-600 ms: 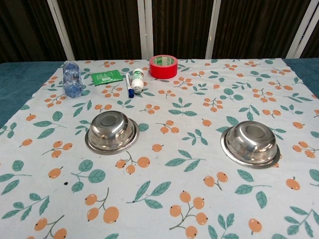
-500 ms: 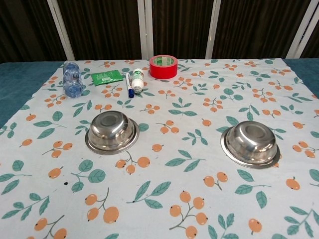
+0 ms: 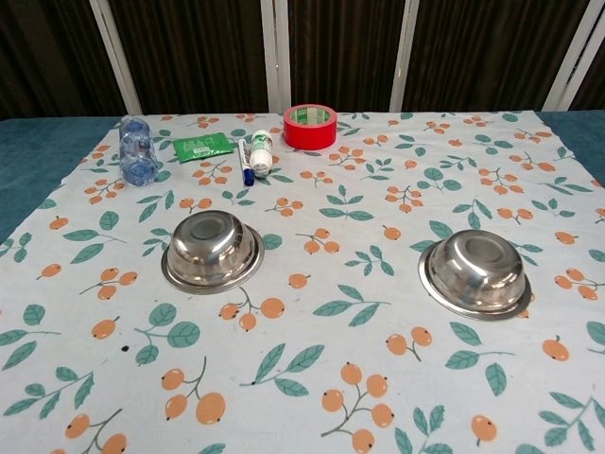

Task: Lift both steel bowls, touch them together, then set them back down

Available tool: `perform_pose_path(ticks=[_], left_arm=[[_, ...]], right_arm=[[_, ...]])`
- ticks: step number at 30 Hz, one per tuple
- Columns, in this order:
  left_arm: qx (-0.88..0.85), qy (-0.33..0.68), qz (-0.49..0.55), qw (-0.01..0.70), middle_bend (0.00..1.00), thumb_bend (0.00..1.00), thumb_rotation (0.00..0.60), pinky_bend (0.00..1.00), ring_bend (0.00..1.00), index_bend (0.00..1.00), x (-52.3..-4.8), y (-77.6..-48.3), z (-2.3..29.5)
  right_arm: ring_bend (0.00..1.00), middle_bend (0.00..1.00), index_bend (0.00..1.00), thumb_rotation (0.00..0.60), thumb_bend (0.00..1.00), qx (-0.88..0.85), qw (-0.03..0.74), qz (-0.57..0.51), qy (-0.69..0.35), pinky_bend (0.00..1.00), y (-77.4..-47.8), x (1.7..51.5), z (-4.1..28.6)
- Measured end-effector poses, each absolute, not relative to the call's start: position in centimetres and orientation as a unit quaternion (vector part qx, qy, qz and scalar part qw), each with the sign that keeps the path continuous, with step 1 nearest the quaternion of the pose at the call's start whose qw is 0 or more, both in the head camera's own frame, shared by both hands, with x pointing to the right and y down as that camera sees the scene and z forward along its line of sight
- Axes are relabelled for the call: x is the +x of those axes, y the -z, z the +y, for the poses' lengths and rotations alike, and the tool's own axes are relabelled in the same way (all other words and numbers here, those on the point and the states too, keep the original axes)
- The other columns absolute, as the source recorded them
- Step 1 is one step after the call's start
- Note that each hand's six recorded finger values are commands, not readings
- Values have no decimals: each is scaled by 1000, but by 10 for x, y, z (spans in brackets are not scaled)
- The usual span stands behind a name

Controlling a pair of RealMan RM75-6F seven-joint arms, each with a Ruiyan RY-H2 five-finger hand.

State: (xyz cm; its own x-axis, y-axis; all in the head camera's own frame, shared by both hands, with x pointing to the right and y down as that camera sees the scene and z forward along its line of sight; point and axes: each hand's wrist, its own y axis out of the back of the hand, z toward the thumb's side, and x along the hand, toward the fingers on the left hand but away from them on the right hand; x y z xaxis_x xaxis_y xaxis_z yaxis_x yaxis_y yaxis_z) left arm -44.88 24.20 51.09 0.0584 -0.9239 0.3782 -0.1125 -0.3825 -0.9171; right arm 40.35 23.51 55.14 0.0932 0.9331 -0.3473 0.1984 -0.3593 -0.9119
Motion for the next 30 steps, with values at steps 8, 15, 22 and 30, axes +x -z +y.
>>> perform_pose_path(ticks=[8,15,22,30], left_arm=[[-634,540,419,362,0,111,600,6,0,150,-448,-508,245],[-630,544,432,347,0,111,600,8,0,150,-458,-504,244],[-625,545,437,348,0,111,600,8,0,150,-461,-500,247],[-622,550,436,347,0,111,600,8,0,150,-463,-500,247]], right_arm=[[61,49,165,600,55,-682,312,-426,-506,93,-555,390,246],[61,41,165,600,54,-689,341,-388,-508,89,-558,365,239],[62,8,165,600,54,-709,353,-339,-507,89,-573,319,224],[61,3,137,600,55,-709,351,-305,-530,89,-596,284,206]])
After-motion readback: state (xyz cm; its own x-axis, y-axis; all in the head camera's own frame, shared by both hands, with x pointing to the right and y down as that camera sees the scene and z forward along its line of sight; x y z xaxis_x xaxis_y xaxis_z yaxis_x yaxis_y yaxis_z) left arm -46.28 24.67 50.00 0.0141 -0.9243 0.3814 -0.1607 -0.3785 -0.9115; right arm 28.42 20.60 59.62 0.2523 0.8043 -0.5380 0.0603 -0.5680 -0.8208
